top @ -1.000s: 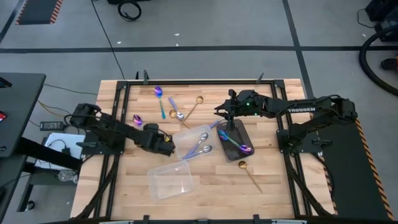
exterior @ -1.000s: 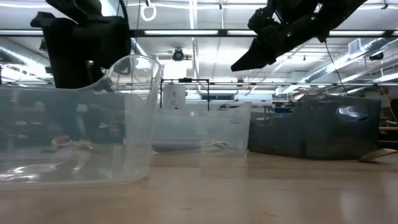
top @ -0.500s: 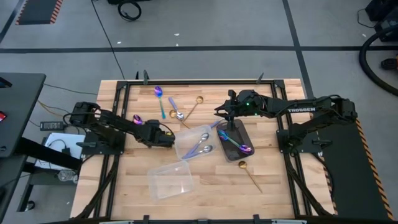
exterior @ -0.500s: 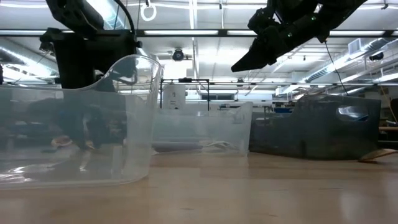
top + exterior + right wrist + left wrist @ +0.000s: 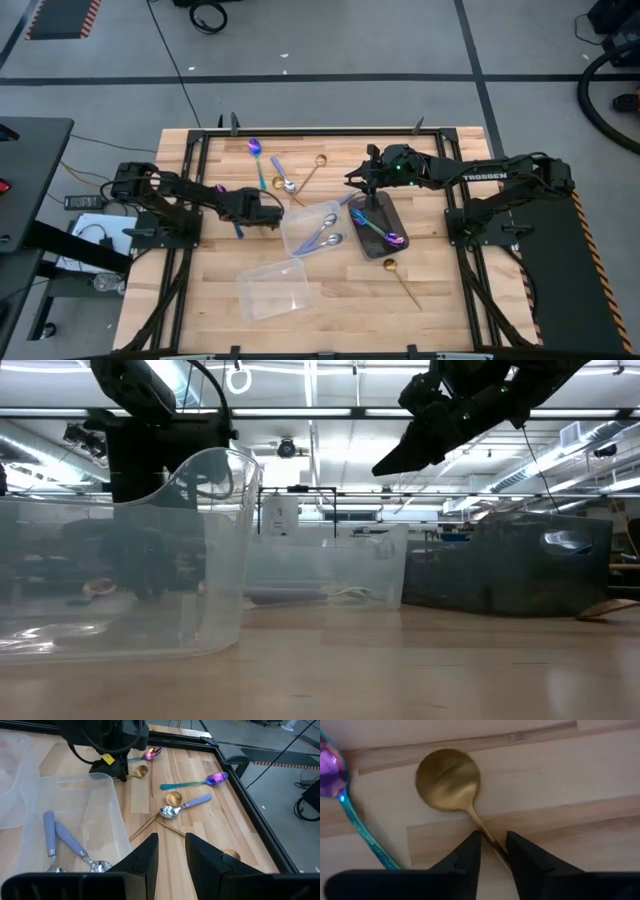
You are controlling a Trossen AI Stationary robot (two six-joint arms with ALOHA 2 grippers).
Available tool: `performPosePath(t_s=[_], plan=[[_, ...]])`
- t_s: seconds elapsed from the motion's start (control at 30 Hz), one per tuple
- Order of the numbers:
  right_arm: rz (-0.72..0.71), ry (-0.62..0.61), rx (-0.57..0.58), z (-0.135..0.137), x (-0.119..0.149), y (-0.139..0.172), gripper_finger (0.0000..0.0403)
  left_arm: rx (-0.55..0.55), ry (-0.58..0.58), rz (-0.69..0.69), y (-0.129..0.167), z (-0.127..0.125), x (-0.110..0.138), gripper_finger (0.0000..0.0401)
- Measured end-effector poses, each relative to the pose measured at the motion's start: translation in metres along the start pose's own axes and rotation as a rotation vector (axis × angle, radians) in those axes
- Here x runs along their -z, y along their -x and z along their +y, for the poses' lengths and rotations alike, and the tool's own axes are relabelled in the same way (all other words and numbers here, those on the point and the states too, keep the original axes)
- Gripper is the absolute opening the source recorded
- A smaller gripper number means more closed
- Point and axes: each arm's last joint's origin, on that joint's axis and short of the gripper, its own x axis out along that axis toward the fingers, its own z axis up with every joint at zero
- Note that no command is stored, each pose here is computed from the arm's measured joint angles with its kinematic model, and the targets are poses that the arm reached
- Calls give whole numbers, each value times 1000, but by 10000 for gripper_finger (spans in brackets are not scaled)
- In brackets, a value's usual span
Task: Sort silverware by color (type)
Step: Put the gold spoon into the bottom transparent bin
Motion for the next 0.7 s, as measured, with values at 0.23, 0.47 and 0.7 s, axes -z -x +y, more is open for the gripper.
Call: performPosePath(t_s=[0.23,0.47,0.7], plan=[[1,3,0,0,0,0,107,-22,-40,20,0,2,1,27],[1,3,0,0,0,0,107,-27,-90,21,2,2,3,16],[8,2,-2,0,1,0,107,2,-160,6,16,1,4,16]])
